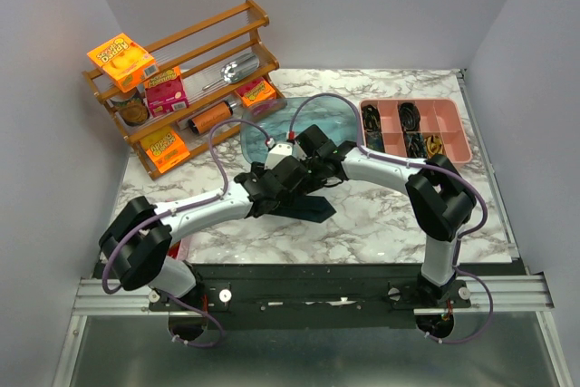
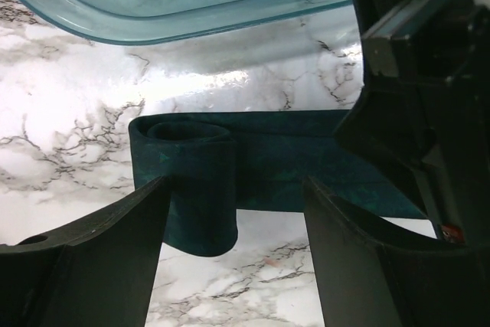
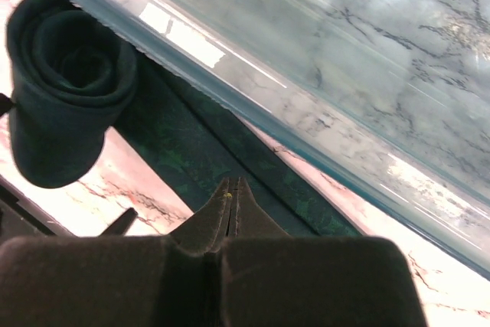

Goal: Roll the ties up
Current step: Roll the tie at the center of the board.

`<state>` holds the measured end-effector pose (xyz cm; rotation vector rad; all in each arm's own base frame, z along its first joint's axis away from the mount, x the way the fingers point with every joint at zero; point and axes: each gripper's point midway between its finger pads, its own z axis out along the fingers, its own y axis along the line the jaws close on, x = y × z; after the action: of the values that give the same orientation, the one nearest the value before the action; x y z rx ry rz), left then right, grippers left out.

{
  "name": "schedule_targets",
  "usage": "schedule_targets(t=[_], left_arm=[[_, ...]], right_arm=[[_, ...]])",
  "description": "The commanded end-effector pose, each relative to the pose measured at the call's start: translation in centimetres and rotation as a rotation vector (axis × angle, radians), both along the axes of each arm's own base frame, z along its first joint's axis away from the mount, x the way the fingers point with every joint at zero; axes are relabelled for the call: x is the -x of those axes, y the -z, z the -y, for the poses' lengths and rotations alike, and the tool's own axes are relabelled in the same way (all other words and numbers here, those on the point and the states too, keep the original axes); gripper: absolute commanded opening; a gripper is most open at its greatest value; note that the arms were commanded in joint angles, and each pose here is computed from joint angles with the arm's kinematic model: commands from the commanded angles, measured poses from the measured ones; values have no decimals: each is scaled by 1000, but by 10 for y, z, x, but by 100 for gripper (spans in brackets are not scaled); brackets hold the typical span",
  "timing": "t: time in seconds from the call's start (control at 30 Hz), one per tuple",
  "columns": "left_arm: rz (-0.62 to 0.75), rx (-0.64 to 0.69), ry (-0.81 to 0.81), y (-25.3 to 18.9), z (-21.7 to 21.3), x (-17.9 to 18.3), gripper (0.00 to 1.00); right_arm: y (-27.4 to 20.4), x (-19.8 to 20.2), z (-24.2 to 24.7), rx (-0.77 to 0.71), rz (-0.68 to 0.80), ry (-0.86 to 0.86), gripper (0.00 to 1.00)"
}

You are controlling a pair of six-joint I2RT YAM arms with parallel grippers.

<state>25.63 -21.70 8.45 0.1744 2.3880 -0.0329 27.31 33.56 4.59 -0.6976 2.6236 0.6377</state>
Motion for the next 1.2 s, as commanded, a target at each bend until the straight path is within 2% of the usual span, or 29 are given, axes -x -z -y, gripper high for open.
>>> schedule_targets(t=[0.0, 0.27, 0.37, 0.53, 0.67, 0.87, 1.17], left_arm=[[17, 147, 9, -15, 6, -1, 79], [8, 301, -79, -19, -37, -8, 80], [17, 385, -124, -23, -56, -10, 84], [23, 554, -163, -30, -73, -13, 89], [-6, 633, -170, -21, -78, -11, 90], [-36, 643, -168, -7, -78, -10, 90], [-78, 651, -139, 13, -70, -13, 90]], right_arm=[[-32, -3, -19, -94, 45, -55, 0], [-60, 3, -52, -178, 69, -134, 1], [-64, 8, -66, -199, 64, -167, 1], [-64, 18, -85, -203, 50, -211, 1], [-54, 23, -95, -188, 34, -222, 0], [-26, 15, -86, -98, 34, -186, 1], [-13, 4, -63, -14, 61, -134, 0]])
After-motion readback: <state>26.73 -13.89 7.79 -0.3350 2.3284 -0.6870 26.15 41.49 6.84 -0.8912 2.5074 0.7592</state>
